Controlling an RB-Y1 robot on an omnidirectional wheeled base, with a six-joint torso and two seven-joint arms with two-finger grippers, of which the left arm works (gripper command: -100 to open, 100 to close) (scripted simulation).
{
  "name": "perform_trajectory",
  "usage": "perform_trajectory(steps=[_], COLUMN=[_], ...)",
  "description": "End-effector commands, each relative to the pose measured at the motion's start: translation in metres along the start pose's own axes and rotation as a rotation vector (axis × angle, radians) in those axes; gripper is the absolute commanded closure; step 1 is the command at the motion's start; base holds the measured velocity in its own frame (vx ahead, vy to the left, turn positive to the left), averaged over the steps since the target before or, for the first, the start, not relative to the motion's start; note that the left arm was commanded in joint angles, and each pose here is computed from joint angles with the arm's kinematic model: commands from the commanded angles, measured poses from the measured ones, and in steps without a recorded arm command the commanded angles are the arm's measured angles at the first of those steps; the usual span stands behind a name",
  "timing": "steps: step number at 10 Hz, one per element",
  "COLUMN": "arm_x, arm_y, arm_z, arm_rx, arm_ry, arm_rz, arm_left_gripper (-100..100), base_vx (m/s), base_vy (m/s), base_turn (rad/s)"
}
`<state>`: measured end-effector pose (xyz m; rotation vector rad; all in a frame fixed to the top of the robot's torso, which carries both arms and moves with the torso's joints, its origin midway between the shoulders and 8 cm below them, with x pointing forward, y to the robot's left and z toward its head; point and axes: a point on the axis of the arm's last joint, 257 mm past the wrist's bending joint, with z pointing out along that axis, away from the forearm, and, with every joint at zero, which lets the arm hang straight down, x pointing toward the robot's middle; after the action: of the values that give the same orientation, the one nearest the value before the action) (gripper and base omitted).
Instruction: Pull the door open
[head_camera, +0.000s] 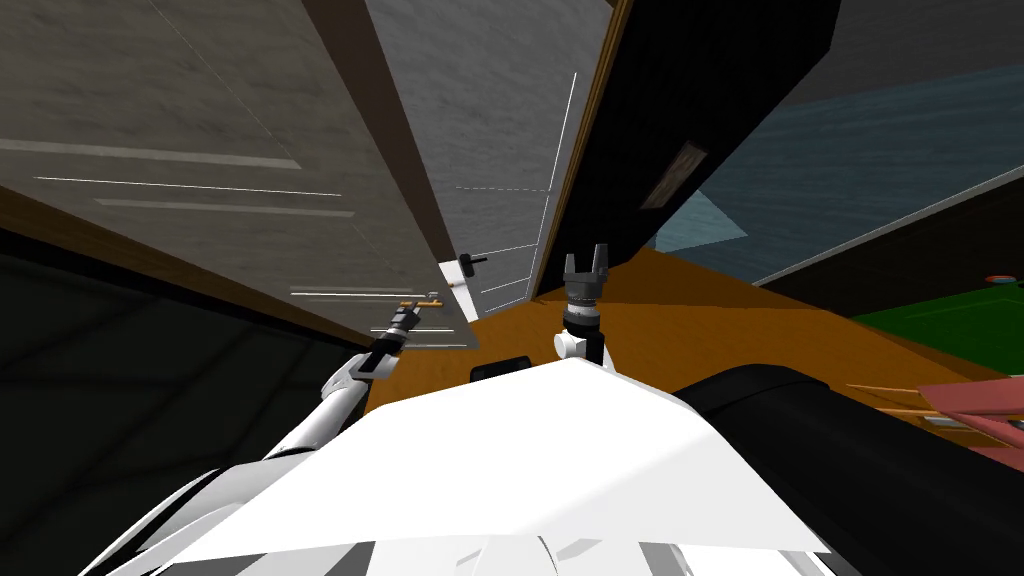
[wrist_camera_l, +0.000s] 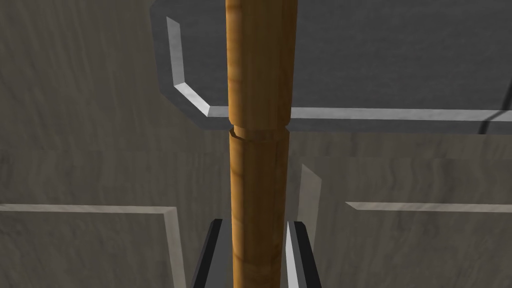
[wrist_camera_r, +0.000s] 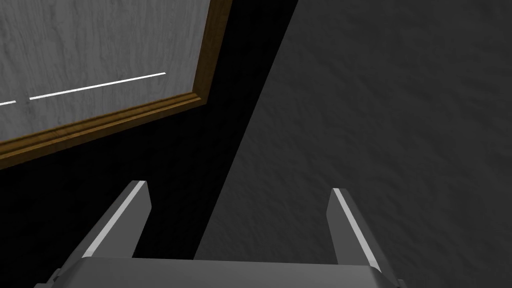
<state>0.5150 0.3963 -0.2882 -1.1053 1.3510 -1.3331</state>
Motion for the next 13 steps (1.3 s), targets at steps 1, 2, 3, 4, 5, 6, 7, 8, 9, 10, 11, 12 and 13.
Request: perform_trajectory(steps=[1,2,3,4,5,6,7,8,9,10,11,12,13], arm_x=[0.008,0.008,0.009,0.009,0.010,0.010,0.011,0.011,0.002,0.002,0.002,0.002,0.002], arm_y=[0.004,0.004,0.004,0.004,0.004,0.004,0.004,0.004,0.003,0.004,0.004,0.004,0.005], arm_z=[-0.0100,-0.0167,-0.0201,-0.0234,-0.0297,-0.0325,-0.0370,-0.0395,-0.0385,-0.0472,-0.0493,-0.0516,-0.0564], arm_rx=[0.001,0.002,0.003,0.003,0.003,0.003,0.003,0.002,-0.002,-0.003,-0.002,-0.002,0.000], arm_ry=[0.036,0.055,0.065,0.074,0.092,0.100,0.113,0.121,0.099,0.118,0.123,0.129,0.141], arm_rz=[-0.006,-0.007,-0.008,-0.009,-0.010,-0.011,-0.013,-0.014,-0.006,-0.008,-0.008,-0.008,-0.009], arm_left_gripper=[100,100,100,100,100,100,100,100,100,100,100,100,100], base_vx=[-0.174,-0.191,-0.153,-0.131,-0.151,-0.149,-0.126,-0.098,-0.041,-0.140,-0.190,-0.144,-0.174], base_vy=[0.055,0.098,0.099,0.069,0.083,0.091,0.094,0.089,0.045,0.099,0.114,0.081,0.099], base_turn=[-0.132,-0.142,-0.090,-0.067,-0.109,-0.090,-0.097,-0.091,-0.007,-0.166,-0.180,-0.109,-0.140])
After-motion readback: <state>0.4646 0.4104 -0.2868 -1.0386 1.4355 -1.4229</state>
